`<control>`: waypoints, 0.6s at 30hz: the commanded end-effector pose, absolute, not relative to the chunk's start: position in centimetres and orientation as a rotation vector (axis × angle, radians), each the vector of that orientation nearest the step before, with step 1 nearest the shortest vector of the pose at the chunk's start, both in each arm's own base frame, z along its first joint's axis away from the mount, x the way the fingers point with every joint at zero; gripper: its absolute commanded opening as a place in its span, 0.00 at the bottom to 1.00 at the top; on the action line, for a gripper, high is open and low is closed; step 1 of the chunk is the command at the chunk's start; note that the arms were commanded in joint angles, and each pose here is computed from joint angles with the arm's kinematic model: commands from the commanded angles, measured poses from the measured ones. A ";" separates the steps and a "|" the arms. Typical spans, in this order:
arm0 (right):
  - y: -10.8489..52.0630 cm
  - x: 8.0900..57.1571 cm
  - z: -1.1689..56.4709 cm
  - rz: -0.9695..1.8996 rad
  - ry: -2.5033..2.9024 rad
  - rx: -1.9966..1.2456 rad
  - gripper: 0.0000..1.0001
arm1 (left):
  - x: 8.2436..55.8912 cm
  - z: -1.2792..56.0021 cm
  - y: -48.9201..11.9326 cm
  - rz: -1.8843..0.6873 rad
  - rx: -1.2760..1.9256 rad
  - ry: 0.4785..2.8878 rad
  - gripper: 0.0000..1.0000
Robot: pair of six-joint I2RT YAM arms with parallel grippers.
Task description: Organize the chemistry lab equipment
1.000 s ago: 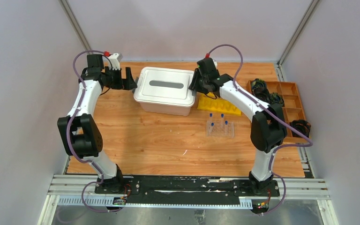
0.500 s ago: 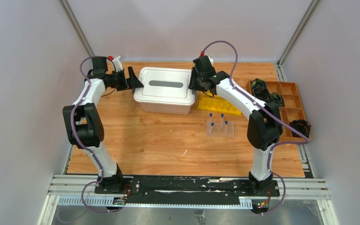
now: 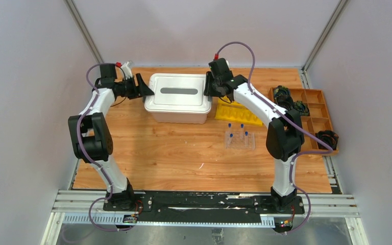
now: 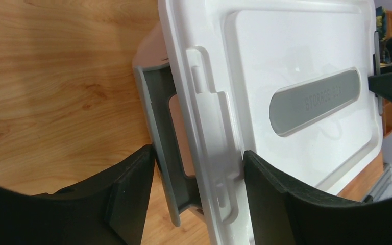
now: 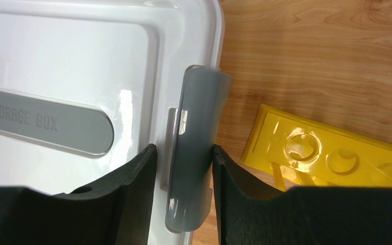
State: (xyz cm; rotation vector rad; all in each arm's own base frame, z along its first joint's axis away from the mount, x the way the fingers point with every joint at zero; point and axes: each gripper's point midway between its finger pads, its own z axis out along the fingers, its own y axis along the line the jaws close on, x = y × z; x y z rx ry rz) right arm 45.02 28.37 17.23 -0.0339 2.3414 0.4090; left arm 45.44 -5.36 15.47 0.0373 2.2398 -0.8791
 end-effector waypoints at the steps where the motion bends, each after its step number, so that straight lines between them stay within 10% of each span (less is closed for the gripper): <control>1: 29.4 43.6 14.9 0.410 2.424 -0.151 0.26 | 44.9 18.2 -6.2 -0.793 0.196 2.173 0.59; 18: 28.9 43.5 14.9 0.398 2.432 -0.160 0.24 | 44.2 15.7 -7.2 -0.552 0.383 2.269 0.57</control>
